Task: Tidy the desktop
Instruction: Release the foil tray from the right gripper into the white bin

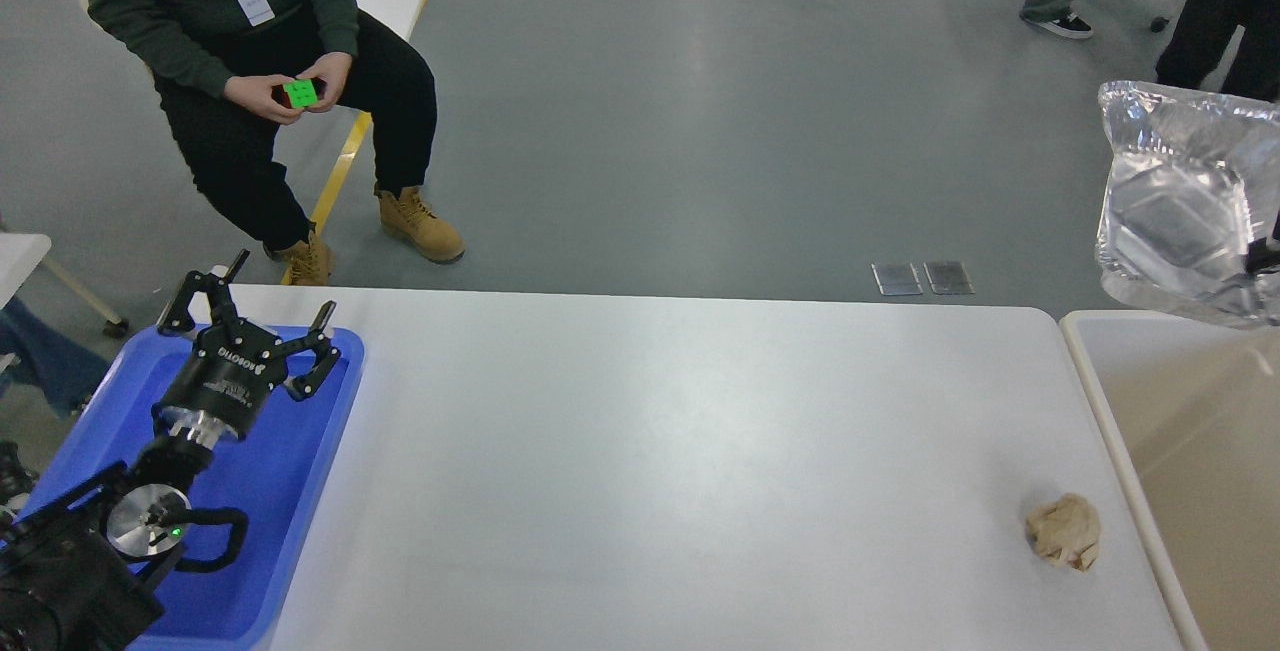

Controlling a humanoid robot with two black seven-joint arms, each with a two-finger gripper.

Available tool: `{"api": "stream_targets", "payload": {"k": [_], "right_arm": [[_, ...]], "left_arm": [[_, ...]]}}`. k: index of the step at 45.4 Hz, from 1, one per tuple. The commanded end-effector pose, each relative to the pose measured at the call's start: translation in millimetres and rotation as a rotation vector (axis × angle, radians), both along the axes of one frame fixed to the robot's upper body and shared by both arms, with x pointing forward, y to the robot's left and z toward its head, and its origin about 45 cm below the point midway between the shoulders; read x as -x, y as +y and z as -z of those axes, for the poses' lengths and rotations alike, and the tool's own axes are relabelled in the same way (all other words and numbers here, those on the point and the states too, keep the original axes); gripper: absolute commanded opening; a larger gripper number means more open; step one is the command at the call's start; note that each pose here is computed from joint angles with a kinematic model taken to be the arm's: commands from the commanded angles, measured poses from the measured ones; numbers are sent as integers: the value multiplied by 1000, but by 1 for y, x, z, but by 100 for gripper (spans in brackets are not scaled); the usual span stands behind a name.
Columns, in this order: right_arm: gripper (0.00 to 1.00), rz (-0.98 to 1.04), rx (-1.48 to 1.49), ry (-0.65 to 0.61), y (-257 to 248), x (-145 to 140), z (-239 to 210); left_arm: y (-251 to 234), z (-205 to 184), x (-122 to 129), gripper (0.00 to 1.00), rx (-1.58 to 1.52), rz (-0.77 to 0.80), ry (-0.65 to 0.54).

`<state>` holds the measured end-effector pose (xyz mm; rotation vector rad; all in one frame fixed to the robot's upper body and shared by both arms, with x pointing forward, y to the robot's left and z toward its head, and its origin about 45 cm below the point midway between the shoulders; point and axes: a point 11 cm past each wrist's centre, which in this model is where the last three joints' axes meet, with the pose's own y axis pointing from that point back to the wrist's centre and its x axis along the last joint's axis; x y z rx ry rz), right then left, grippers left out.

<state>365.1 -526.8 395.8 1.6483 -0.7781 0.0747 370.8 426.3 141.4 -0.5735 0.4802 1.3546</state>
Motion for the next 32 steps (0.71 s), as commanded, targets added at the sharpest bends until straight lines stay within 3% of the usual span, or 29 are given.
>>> {"api": "stream_targets", "payload": {"k": [1,16,25,32], "right_arm": [[0,276,-12,-16,-99,63,44],[0,510,-2,-86,-152,119,108],[0,550,40,-169,-151,114,139],[0,621,12,-183,-140,122,189]], "left_arm": [[0,-1,0,99,0,0,-1],[0,0,0,99,-1,1,-1],[0,0,0,99,-1,1,-1],[0,-1,0,99,0,0,-1]]}}
